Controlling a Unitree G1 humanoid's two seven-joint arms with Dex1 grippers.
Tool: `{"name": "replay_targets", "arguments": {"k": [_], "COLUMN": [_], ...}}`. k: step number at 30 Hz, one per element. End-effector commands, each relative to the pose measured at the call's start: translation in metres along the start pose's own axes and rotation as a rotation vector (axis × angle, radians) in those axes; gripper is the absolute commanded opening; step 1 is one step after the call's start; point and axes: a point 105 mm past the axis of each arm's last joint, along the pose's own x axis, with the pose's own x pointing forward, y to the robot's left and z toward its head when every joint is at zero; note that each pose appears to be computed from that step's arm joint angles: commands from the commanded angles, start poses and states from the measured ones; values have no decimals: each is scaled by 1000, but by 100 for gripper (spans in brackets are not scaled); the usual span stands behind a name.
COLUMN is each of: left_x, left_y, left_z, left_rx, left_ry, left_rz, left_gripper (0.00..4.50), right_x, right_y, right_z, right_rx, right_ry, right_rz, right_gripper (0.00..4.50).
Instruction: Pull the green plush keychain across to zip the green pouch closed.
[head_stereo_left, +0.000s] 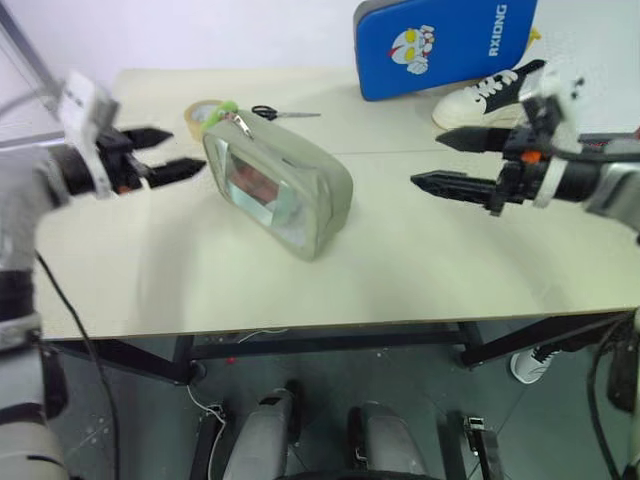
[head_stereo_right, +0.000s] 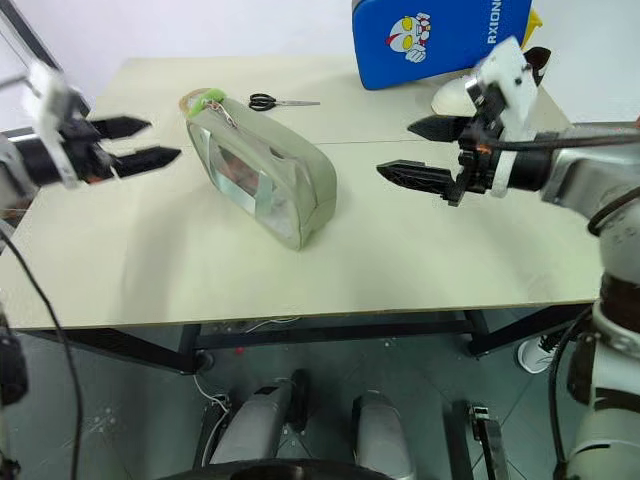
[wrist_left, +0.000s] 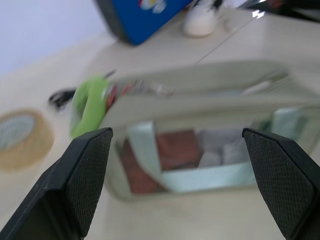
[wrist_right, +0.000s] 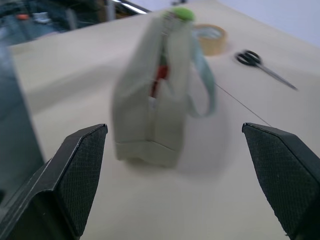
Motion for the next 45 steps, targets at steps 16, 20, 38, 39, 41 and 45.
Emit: {"name": "replay_targets", "arguments": {"k": [16,20,38,39,41,45], "left_x": [-2,-2,-5,-4,-3,-3], "left_y": [-26,-61,-73,-72,-72,-69], "left_z": [16,28,25,26,27,23], "left_rx": [34,54,76,76,75,70], "left_ry": [15,15,15,10,3,5], "left_rz": [-163,-314,-305,-303,-302,-296], "left_gripper": [443,443,450,450,450,450], "right_x": [63,98,141,139,135,98], "right_y": [21,37,18,15,10,-23], "right_z": [22,23,-33,-34,-35,-29], "right_rx": [-64,-65,-351,-399,-468,-678], "right_ry": [-97,-103,89,99,108,165], "right_rz": [38,71,34,24,12,-21], "right_gripper": [450,450,51,7,2,2]}}
